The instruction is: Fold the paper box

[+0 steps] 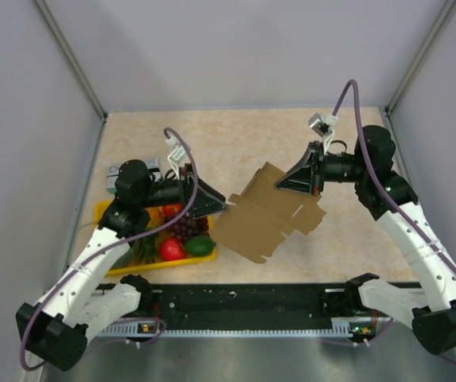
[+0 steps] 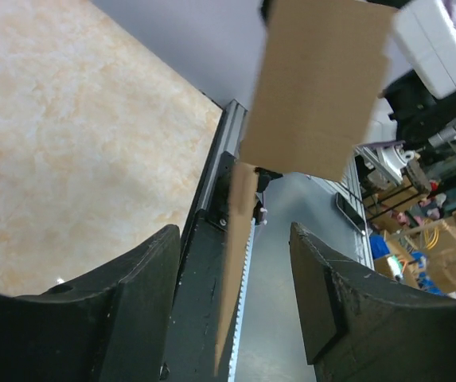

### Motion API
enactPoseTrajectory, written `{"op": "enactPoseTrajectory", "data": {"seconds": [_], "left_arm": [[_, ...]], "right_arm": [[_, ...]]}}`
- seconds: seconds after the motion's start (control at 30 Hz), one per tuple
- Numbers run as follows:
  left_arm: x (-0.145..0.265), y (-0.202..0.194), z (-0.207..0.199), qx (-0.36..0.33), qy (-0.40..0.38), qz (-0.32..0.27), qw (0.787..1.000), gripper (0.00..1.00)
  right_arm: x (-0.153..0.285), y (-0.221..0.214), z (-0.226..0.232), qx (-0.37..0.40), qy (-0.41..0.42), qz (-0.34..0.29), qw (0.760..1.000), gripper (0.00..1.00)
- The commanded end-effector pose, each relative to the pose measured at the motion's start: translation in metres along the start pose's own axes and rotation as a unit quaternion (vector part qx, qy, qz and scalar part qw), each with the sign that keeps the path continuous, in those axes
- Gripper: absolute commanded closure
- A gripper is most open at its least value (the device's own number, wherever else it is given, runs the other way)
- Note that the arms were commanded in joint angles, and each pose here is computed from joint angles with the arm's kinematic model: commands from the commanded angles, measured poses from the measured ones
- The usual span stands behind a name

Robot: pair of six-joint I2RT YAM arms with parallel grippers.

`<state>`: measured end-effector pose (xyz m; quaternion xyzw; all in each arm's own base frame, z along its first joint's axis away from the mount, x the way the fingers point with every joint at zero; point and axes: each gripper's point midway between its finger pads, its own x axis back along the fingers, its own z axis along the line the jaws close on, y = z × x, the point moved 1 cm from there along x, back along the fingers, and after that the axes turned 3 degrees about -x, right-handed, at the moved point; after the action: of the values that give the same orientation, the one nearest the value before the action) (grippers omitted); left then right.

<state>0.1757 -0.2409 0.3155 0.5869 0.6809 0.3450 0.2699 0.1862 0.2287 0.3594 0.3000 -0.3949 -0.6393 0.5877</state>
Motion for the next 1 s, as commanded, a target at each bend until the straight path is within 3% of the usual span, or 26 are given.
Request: {"op": "enactPoseTrajectory", "data": {"seconds": [0.0, 0.1, 0.2, 0.3, 0.4, 0.43, 0.47, 0.5, 0.6, 0.8, 0.87, 0.97], "left_arm": [[0.001, 0.005, -0.042, -0.09, -0.062, -0.019, 0.994, 0.36], [-0.008, 0.005, -0.045, -0.087, -0.058, -0.014, 0.994, 0.37], [-0.019, 0.003, -0.036, -0.074, -0.039, -0.003, 0.997, 0.46], [-0.023, 0.003, -0.016, -0.059, 0.011, 0.004, 0.998, 0.64], [-0.027, 0.006, 0.002, -0.054, 0.054, -0.013, 0.997, 0.72], [-0.029, 0.009, 0.014, -0.051, 0.081, -0.024, 0.995, 0.71], [-0.029, 0.01, 0.023, -0.045, 0.101, -0.027, 0.994, 0.57], [-0.029, 0.007, 0.032, -0.034, 0.122, -0.025, 0.992, 0.5], [-0.028, 0.006, 0.062, -0.022, 0.187, -0.036, 0.981, 0.41], [-0.015, 0.006, 0.112, -0.003, 0.304, -0.079, 0.949, 0.42], [-0.022, 0.012, 0.113, -0.021, 0.285, -0.097, 0.953, 0.41], [-0.041, 0.0, 0.126, -0.011, 0.26, -0.067, 0.963, 0.43]], "right_arm": [[0.0, 0.02, 0.009, -0.01, 0.013, -0.02, 1.0, 1.0], [0.0, 0.024, 0.013, -0.022, 0.017, -0.025, 0.999, 1.0], [0.0, 0.023, 0.009, -0.038, 0.006, -0.027, 0.999, 1.0], [-0.002, 0.02, -0.001, -0.053, -0.013, -0.029, 0.998, 1.0], [-0.003, 0.015, -0.016, -0.06, -0.044, -0.031, 0.997, 1.0], [-0.002, 0.011, -0.024, -0.071, -0.069, -0.03, 0.995, 1.0], [-0.001, 0.01, -0.031, -0.054, -0.086, -0.028, 0.994, 1.0], [0.0, 0.006, -0.04, -0.057, -0.107, -0.022, 0.992, 1.0], [0.007, -0.009, -0.074, -0.058, -0.191, -0.015, 0.98, 1.0], [0.01, -0.053, -0.13, -0.075, -0.273, 0.025, 0.959, 1.0], [0.01, -0.069, -0.147, -0.074, -0.292, 0.045, 0.952, 1.0], [0.008, -0.087, -0.168, -0.07, -0.302, 0.073, 0.948, 1.0]]}}
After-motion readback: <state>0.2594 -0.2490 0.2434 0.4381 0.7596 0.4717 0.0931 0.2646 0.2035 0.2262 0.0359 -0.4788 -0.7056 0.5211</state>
